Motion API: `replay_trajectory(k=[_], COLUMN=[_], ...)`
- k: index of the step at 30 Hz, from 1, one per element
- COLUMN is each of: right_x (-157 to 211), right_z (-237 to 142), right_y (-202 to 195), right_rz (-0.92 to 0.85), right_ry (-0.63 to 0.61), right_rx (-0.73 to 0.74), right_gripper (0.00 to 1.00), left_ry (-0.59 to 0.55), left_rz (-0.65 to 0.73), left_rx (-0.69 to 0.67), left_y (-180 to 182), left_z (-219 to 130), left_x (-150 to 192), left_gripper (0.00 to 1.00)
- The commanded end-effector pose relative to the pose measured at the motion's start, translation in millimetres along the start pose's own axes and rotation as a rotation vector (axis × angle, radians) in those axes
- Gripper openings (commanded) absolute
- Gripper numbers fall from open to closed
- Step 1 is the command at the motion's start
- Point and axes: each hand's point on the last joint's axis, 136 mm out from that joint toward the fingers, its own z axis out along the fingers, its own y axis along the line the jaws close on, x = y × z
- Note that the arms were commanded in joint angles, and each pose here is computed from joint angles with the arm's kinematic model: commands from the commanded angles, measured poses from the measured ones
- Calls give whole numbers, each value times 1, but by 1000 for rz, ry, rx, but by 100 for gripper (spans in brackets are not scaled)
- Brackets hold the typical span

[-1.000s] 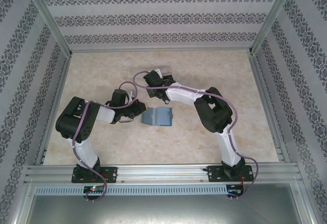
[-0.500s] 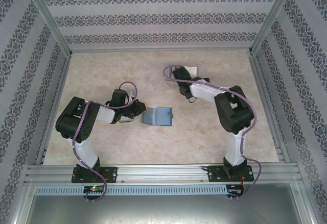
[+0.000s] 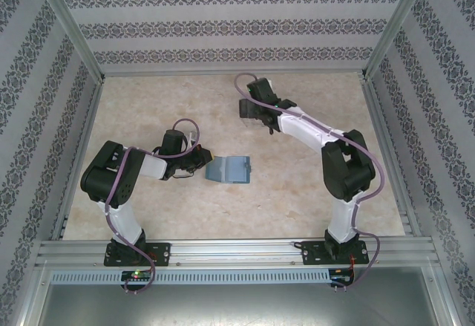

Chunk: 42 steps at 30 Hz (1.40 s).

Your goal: Put the credit cards into the card holder

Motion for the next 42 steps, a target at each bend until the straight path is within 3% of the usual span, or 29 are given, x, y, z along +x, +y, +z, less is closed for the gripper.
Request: replay_trajectory(k=[1, 9, 24, 34, 38, 42], right_x=[8, 3, 15, 20, 24, 29], right_z=[12, 42, 61, 66, 74, 79], right_y=[22, 12, 10, 13, 13, 14], right_rz=[-66, -111, -151, -151, -159, -158], right_ry=[35, 29, 82, 113, 140, 159], right_rx=[18, 253, 289, 258, 264, 255], right_gripper=[91, 86, 43, 46, 43, 33], left_ry=[34, 32, 36, 39, 28, 31], left_rz=[-64, -63, -69, -73, -53, -42], left_rx=[-102, -118, -144, -135, -162, -151], left_y=[32, 37, 43, 42, 43, 37], left_z=[2, 4, 5, 6, 2, 0], left_x=[12, 12, 13, 13, 11, 11], left_gripper=[0, 0, 0, 0, 0, 0])
